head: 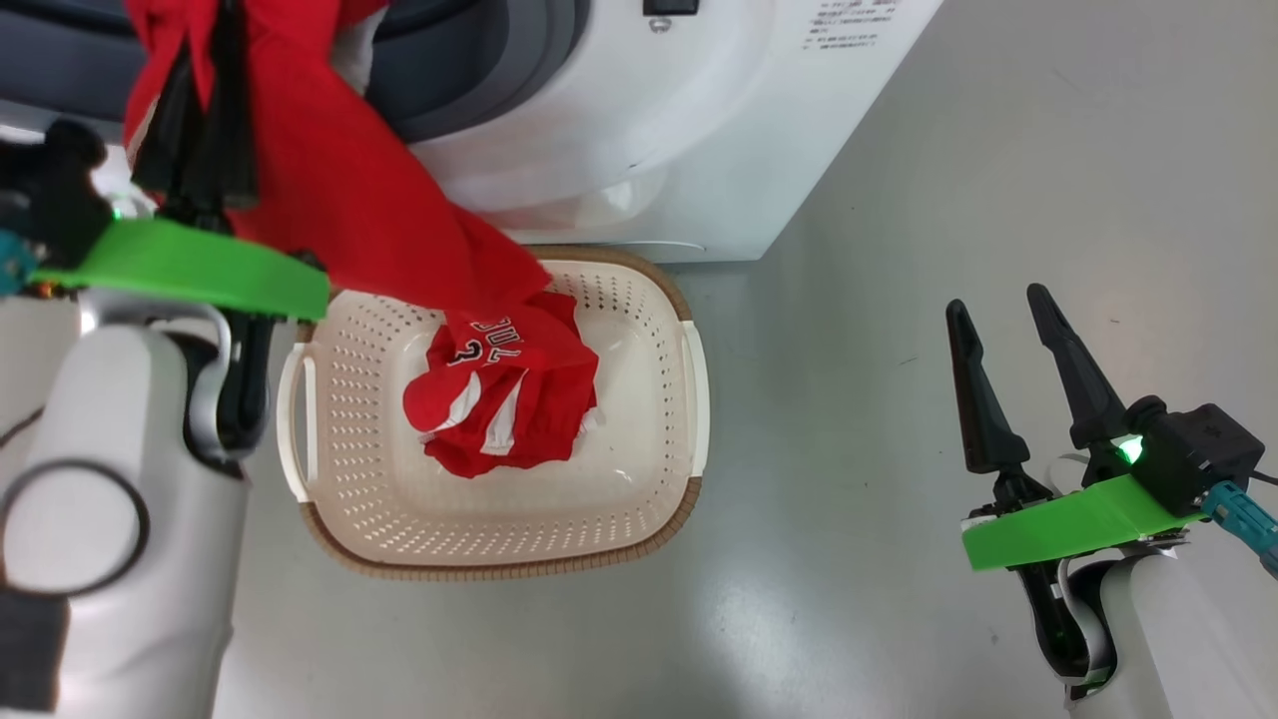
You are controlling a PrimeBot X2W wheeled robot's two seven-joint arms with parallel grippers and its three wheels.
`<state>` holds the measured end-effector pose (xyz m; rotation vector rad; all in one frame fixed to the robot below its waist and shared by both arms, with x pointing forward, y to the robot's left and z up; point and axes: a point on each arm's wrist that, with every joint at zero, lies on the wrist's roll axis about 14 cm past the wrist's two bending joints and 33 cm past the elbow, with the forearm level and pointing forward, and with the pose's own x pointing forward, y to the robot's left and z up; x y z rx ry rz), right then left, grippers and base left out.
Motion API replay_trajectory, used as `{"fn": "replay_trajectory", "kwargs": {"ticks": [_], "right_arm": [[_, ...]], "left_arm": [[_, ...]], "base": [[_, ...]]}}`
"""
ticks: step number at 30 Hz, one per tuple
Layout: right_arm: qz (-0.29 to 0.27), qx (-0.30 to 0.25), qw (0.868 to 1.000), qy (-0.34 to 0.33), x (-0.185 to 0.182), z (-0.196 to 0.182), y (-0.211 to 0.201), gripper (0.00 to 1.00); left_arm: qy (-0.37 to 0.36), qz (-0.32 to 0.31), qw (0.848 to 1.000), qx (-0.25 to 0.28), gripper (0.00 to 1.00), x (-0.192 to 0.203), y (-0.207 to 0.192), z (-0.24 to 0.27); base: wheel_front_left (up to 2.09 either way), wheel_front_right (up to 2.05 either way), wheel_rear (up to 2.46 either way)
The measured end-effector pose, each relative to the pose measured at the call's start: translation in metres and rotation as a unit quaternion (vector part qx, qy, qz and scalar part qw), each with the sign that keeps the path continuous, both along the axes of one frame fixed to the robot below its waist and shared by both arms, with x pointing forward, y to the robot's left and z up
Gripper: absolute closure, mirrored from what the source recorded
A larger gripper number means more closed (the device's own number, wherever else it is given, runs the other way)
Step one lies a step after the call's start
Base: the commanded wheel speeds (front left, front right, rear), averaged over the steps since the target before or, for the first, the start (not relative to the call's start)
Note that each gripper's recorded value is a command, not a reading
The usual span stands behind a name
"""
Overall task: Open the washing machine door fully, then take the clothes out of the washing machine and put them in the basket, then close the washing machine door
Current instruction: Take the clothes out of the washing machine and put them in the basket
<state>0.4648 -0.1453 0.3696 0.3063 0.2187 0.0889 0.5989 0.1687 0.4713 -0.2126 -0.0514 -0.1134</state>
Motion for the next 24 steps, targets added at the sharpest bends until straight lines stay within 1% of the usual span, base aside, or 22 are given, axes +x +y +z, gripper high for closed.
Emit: {"fn": "replay_trajectory", "kwargs": {"ticks": [8, 19, 24], "right_arm": [[0.002, -0.002, 1.000, -0.003, 0.000, 0.003, 0.001, 0.00], [0.003, -0.001, 1.000, 0.002, -0.005, 0.002, 0.002, 0.00], [0.003, -0.002, 1.000, 0.001, -0.006, 0.003, 0.001, 0.00]], "left_arm": [[-0.030, 0.008, 0.999, -0.011, 1.00, -0.029, 0.002, 0.011], [-0.072, 0.007, 0.997, -0.023, 1.00, -0.056, -0.001, 0.034], [-0.091, 0.004, 0.996, -0.020, 1.00, -0.065, -0.003, 0.046]], "base": [[0.00, 0.00, 0.00], [0.00, 0.00, 0.00], [0.00, 0.00, 0.00]]}}
